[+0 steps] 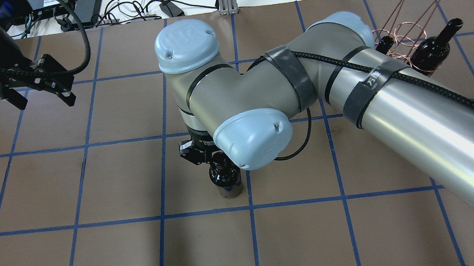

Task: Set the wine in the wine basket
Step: 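Lift the bottle with the right gripper and carry it to the wire rack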

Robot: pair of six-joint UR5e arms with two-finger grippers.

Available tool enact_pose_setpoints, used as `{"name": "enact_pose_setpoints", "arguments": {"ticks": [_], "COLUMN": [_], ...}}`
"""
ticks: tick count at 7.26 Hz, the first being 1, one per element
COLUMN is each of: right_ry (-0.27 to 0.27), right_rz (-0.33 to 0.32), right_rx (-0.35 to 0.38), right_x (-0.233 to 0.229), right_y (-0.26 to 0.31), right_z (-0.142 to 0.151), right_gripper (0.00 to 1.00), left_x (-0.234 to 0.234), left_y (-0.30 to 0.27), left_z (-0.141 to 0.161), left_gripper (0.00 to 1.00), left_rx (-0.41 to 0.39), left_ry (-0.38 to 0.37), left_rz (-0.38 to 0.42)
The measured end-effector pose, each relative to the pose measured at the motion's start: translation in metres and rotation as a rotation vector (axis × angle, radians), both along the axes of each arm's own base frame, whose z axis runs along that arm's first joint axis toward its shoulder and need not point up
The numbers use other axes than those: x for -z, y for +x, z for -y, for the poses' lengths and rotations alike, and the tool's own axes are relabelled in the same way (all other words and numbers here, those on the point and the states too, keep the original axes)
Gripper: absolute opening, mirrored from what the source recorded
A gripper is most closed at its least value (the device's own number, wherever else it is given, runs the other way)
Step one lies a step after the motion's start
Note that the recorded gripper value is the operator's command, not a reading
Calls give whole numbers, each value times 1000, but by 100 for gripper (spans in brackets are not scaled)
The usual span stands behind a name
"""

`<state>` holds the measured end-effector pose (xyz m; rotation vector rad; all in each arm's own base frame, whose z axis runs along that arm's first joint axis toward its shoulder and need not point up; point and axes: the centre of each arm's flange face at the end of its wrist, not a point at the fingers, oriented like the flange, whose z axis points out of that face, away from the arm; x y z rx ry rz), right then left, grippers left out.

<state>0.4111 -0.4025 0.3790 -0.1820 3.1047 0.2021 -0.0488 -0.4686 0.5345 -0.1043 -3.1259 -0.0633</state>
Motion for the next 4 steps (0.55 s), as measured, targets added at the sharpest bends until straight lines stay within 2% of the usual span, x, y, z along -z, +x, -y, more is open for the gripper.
{"name": "enact_pose_setpoints", "arguments": {"ticks": [2,4], "right_ry": [-1,20], "right_rz": [2,-7], "right_rx": [8,-35], "right_x": [-33,-77], "right_y": [-26,-69], "right_z": [19,36], "right_gripper": [0,0], "left_x": [0,0], "left_y": [0,0], "left_z": [0,0], "left_gripper": [100,100], "left_rx": [-1,0], "left_ry": [-1,-1], "left_rz": [0,0]}}
